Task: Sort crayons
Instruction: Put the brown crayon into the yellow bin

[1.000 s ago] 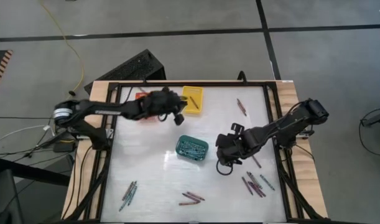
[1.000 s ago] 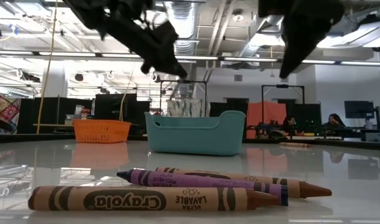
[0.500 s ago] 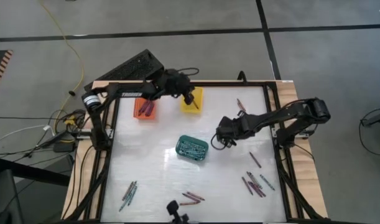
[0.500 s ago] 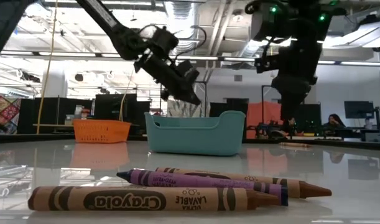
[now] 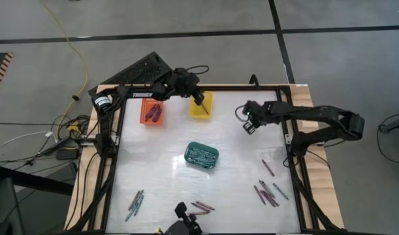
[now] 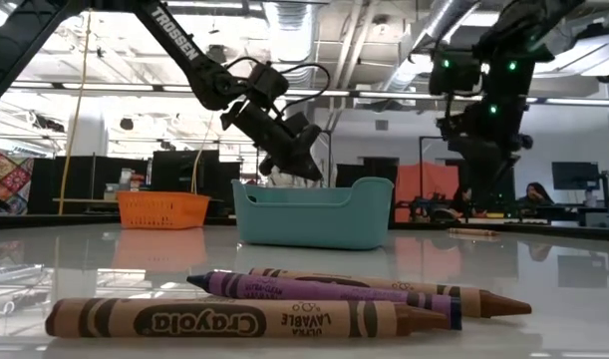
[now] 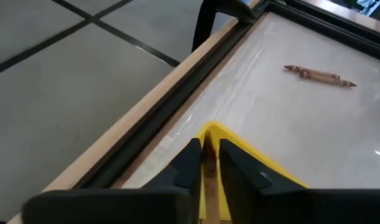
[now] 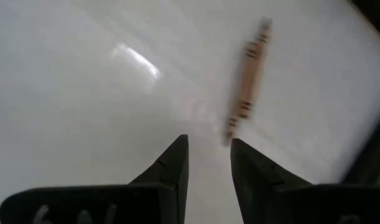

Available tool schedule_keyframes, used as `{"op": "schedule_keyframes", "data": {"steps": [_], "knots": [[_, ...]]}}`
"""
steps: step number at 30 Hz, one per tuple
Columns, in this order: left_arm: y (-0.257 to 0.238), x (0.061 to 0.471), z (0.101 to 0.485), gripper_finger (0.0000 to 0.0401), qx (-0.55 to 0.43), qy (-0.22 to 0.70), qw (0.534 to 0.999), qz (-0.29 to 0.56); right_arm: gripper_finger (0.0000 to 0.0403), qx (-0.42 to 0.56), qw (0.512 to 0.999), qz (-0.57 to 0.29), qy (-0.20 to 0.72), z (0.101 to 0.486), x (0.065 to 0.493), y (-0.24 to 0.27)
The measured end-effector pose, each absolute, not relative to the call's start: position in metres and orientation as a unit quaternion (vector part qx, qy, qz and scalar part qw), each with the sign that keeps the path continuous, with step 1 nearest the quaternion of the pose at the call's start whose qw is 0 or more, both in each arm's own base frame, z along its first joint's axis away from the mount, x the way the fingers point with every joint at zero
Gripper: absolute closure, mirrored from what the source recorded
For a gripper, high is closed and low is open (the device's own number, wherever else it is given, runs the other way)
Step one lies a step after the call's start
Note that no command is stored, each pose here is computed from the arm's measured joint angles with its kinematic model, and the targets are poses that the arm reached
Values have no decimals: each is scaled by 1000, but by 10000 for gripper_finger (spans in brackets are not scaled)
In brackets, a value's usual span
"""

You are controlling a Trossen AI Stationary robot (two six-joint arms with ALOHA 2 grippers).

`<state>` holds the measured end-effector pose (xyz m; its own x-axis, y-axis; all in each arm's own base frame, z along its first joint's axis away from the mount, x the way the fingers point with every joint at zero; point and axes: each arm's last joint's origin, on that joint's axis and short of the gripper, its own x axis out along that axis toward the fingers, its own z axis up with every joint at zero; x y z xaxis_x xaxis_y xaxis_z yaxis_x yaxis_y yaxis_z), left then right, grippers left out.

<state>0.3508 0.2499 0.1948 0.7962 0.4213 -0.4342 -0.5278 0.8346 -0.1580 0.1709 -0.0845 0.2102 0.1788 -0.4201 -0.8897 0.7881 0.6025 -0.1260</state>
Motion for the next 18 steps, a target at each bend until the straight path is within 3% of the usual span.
{"op": "schedule_keyframes", "data": {"steps": [9, 18], "knots": [[246, 353, 195, 261, -168, 189, 947, 199, 289, 227, 716, -405, 521, 195, 152, -121], [218, 362, 207, 249, -173, 200, 959, 101, 289, 224, 723, -400, 517, 184, 152, -148]]}}
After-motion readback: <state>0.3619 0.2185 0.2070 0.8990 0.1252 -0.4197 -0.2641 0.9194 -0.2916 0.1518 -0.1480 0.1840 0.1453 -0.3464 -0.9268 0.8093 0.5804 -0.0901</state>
